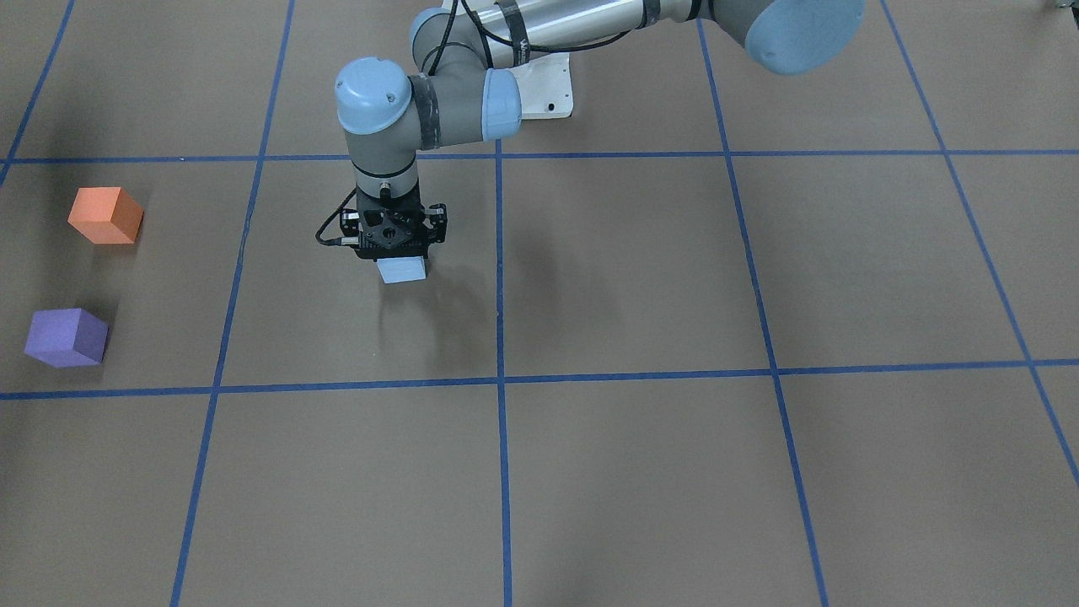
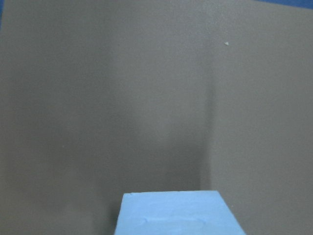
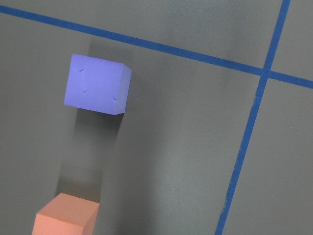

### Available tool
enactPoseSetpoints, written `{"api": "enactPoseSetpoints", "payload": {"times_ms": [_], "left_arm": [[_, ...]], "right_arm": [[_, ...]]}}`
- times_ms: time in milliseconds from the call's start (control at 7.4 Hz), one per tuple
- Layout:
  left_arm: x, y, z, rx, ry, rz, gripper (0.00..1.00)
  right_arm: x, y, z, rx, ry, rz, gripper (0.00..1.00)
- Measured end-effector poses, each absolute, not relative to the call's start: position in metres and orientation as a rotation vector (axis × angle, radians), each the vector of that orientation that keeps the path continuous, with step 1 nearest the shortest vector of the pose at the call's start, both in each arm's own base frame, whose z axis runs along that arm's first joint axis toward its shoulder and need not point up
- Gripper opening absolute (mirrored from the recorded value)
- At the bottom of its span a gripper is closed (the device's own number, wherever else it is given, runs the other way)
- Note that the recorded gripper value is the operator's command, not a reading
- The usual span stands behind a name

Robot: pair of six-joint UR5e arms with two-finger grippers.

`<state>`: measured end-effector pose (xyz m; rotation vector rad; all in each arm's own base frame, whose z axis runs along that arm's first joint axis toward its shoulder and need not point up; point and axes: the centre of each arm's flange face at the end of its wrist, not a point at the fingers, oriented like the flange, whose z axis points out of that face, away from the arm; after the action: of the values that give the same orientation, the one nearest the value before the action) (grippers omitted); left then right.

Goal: Place blue block between orange and purple blocks
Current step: 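Carry the light blue cube with the left gripper toward the table center, then set the cube down and open the left gripper while the right arm reaches in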

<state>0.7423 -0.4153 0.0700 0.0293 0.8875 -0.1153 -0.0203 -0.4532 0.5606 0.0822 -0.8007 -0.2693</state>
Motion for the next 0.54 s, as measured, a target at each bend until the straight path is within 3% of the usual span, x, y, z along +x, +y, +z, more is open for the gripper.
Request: {"api": "enactPoseSetpoints", "payload": {"times_ms": [541], "left_arm": [[0.683, -0.428, 0.036, 0.060, 0.943, -0.129, 1.00]], "right_arm": [[-0.028, -0.489, 0.506, 0.225, -0.814, -0.306, 1.00]]}}
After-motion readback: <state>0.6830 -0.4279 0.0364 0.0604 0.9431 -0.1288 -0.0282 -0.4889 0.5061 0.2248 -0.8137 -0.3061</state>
